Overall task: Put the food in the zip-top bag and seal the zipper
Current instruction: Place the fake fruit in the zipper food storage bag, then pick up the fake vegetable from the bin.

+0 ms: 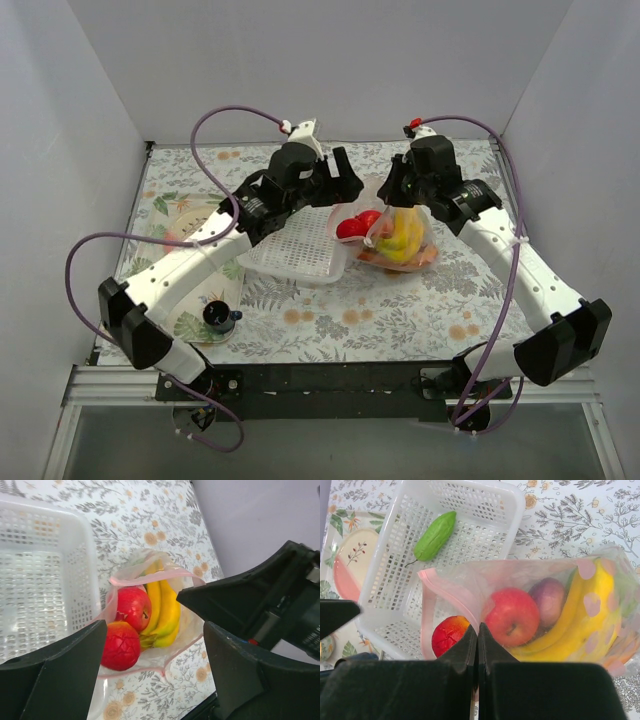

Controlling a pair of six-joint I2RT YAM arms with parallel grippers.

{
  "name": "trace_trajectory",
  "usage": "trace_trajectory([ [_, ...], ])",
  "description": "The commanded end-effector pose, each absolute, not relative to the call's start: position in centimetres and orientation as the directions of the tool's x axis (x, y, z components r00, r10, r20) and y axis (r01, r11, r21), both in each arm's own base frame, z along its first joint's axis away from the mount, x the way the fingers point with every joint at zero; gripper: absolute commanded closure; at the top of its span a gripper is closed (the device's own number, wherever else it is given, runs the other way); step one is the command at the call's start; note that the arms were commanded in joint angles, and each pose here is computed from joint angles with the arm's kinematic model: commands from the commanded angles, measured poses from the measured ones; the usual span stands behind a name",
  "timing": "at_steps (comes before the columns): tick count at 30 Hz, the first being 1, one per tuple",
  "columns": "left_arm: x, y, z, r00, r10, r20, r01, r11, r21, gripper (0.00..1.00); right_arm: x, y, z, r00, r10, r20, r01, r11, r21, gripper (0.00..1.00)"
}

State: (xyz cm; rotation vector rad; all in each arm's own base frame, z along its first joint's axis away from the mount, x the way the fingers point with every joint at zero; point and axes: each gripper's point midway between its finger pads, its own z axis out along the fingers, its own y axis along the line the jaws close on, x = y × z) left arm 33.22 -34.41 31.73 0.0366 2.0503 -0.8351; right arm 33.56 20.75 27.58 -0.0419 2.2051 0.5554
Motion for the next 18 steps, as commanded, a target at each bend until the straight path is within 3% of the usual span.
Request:
trace_trajectory([
  [1, 33.4, -27.7, 32.7, -0.494, -0.273, -0.825, 0.207, 0.885, -0.417, 0.23, 34.7, 21.8, 31.5, -0.575, 0.198, -0.794, -0.262, 0.874, 0.408, 0.99],
  [6, 37.9, -21.3, 28.3, -0.477, -0.242, -0.845, 0.045, 0.953, -0.298, 0.23, 34.7, 22.3, 31.6, -0.576, 0.202, -0.792, -0.279, 0.862, 0.423, 0.99],
  [12, 44.3, -19.5, 22.3, -0.476, 0.007, -0.879, 0.073, 0.997, -0.032, 0.19, 34.2, 22.3, 31.6, -0.580, 0.193, -0.792, -0.289, 0.860, 0.421, 0.99],
  [18, 47.9, -19.0, 16.5, -0.549, 0.098, -0.830, 0.129, 0.991, 0.032, 0.18, 33.9, 22.1, 31.6, -0.575, 0.183, -0.798, -0.297, 0.862, 0.411, 0.99],
])
